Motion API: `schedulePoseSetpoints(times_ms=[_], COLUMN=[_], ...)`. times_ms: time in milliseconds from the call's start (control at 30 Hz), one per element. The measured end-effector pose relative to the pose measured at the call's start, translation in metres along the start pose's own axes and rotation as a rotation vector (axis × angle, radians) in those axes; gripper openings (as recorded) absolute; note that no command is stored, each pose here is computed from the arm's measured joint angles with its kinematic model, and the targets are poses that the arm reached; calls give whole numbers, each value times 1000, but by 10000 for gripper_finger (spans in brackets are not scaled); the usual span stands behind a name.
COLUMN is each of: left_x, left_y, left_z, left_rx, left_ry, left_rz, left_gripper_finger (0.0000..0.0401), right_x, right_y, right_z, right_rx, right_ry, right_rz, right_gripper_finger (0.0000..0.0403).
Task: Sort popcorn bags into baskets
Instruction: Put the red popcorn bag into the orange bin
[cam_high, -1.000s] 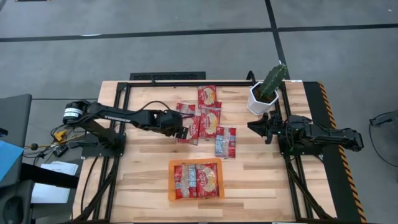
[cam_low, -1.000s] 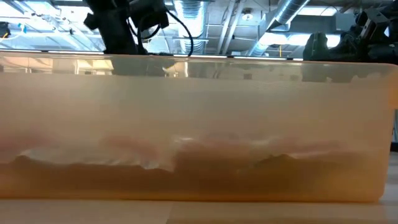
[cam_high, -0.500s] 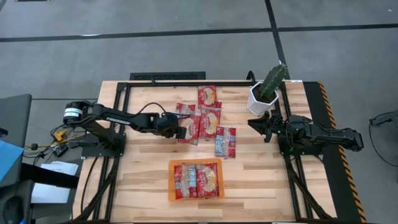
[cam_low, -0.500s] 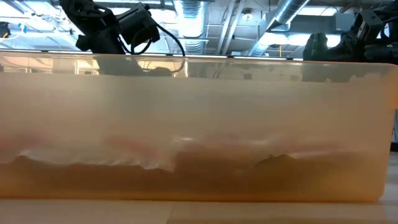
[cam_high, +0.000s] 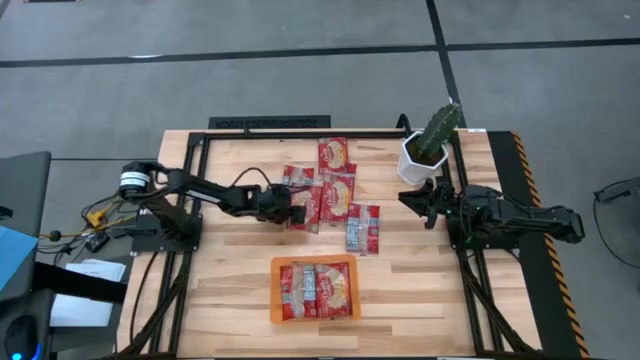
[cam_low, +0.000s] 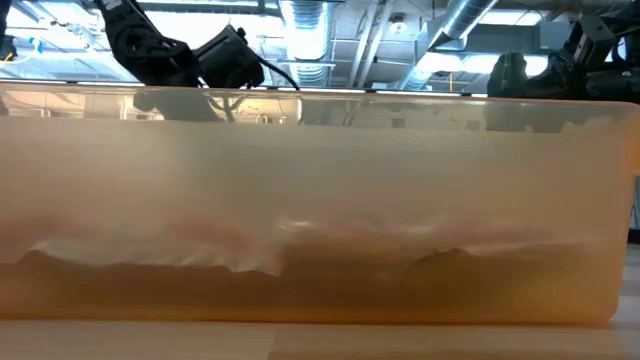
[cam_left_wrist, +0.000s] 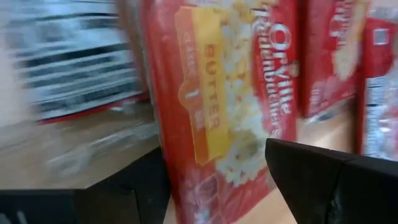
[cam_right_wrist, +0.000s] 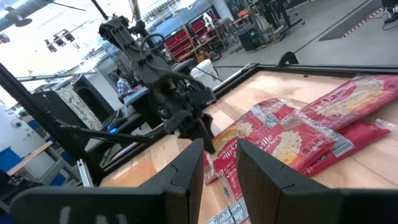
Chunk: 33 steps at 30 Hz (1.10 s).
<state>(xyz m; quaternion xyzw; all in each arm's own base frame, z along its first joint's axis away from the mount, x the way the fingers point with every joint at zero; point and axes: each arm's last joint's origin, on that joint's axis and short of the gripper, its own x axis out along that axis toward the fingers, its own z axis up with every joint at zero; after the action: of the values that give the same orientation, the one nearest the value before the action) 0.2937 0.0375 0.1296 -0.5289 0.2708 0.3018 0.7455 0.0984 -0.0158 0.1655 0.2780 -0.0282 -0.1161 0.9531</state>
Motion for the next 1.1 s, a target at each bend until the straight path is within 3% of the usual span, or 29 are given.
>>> schedulePoseSetpoints(times_ms=[100,200,500,733,967,1100], left_x=[5,7,8,-2,-43,-71], left_y=[0,3,4,-9,-27,-40], left_z=[-1,1,7,10,15,4], left_rx=[-5,-36,-66,-125,-119,-109], left_ry=[6,2,-18,5,-38,-42], left_rz=[6,23,12,-105,-200,-274], left_gripper_finger=[236,208,18,15,7,5], right_x=[0,0,0,0,0,0], right_y=[0,0,0,0,0,0], right_z=[0,0,1,1,1,1], right_rx=[0,1,1,1,1,1], right_ry=[-5,-6,-7,-7,-7,-6], right_rz=[-1,-1,0,0,1,1], right_gripper_finger=[120,120,120,120,120,120])
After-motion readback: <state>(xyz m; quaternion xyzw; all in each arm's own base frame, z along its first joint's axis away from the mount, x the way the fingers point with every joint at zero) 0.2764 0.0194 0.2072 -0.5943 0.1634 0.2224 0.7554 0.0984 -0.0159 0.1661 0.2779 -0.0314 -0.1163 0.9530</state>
